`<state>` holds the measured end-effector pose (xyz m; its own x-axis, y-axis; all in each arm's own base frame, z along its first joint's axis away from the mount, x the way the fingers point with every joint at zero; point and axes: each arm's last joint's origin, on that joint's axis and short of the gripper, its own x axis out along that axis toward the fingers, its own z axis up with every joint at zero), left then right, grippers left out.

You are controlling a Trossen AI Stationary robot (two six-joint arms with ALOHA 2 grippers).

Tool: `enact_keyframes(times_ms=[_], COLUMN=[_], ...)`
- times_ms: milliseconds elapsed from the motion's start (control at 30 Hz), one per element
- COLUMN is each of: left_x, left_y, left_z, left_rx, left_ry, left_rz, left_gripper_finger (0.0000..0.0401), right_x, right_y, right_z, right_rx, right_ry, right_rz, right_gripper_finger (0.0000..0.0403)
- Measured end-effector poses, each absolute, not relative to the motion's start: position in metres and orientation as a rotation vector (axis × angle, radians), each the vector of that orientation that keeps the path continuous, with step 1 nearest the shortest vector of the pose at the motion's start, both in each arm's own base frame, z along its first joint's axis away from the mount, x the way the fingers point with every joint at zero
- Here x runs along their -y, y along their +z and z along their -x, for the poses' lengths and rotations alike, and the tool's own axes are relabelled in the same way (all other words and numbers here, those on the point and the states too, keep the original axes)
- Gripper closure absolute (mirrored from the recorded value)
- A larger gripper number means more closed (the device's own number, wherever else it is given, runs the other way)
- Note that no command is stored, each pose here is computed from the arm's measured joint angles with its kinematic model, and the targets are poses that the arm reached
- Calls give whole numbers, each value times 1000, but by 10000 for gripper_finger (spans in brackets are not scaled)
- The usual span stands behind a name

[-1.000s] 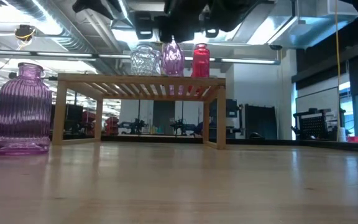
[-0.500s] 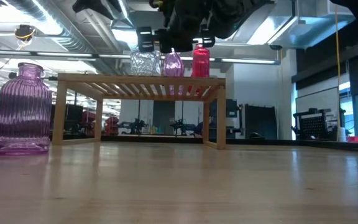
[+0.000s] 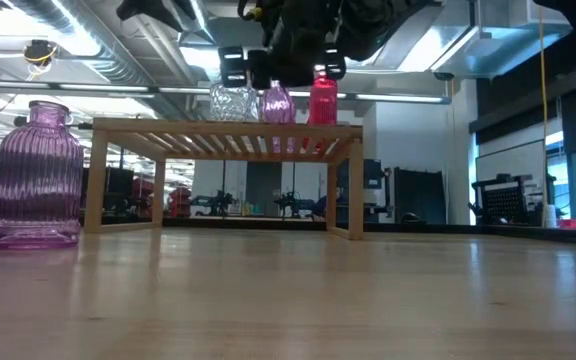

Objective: Sort vases onto shelf
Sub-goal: Put the pink vase on the shelf aligned with the other pink vase

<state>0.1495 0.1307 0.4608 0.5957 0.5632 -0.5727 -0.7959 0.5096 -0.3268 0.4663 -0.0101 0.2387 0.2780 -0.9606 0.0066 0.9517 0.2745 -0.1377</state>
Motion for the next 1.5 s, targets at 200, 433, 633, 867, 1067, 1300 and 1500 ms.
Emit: enact_keyframes(times_ms=[200, 433, 633, 867, 1067, 1300, 1500], left_x=[-131, -131, -131, -131, -131, -131, -131], left_y=[461, 461, 461, 461, 461, 461, 461], left_z=[-149, -149, -150, -150, -150, -149, -149], left_rx=[-425, -425, -425, -425, -425, -425, -425], left_ry=[848, 848, 848, 848, 848, 848, 848], left_rz=[610, 610, 610, 610, 610, 610, 610], left_gripper_finger=[232, 232, 232, 232, 232, 232, 232], right_x=[10, 10, 10, 0, -11, -35, -32], right_y=[236, 238, 259, 305, 336, 422, 482], right_z=[-467, -467, -473, -478, -475, -467, -438], right_rx=[-90, -106, -164, -254, -393, -392, -559], right_ry=[-1284, -1283, -1282, -1324, -1397, -1205, -1139], right_rz=[128, 157, 264, 396, 482, 788, 941], right_gripper_finger=[231, 205, 204, 204, 204, 213, 260])
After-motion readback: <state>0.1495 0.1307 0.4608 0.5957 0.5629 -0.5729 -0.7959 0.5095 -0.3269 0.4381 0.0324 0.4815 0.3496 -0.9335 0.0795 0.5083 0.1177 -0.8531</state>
